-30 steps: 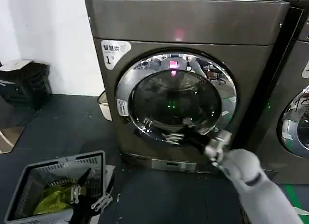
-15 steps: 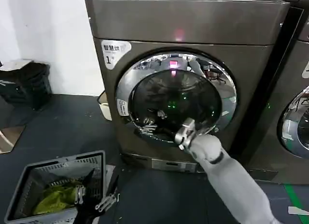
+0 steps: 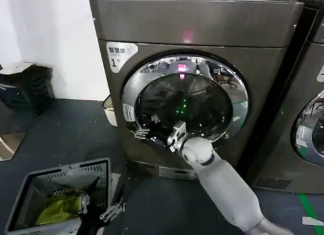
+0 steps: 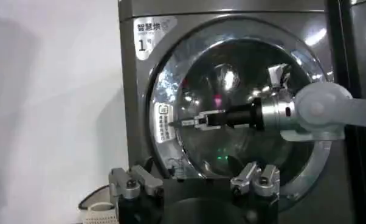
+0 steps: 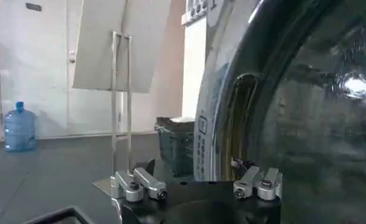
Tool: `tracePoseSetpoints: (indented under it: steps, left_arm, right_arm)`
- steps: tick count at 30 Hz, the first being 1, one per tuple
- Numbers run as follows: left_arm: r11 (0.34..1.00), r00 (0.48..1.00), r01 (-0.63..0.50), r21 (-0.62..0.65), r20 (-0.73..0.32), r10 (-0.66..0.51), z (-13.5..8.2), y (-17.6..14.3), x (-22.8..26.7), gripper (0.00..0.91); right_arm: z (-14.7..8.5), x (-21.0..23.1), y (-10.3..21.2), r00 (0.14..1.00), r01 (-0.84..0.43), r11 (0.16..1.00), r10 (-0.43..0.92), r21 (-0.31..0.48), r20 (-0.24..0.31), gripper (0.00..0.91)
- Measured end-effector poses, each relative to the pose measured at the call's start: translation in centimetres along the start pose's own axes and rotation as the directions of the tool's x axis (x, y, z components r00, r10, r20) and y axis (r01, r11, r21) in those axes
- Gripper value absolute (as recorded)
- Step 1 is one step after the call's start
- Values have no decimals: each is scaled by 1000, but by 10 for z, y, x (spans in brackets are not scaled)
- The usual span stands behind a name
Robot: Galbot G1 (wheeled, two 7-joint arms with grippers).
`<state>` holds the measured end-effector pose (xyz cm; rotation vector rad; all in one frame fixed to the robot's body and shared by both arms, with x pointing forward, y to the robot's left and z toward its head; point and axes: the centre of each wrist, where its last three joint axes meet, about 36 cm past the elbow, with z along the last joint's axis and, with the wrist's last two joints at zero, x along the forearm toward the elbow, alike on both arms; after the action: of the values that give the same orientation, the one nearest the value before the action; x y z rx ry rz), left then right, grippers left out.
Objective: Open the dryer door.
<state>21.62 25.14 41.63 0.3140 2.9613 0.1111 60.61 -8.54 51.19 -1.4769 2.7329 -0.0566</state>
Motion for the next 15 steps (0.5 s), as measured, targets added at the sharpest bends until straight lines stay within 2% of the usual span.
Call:
tracePoseSetpoints:
  steps: [7,15]
  left_arm:
    - [1000,1000,13,14,18,-13,0,1,-4,907]
    - [999,1000,11,31,-19,-11,-5,15,-8,907]
  right_arm:
    - [2,-12,-4,997,73,997,-73,-21,-2,907]
    - [7,-14,-6,991,137,990,-137,-43,-3,907]
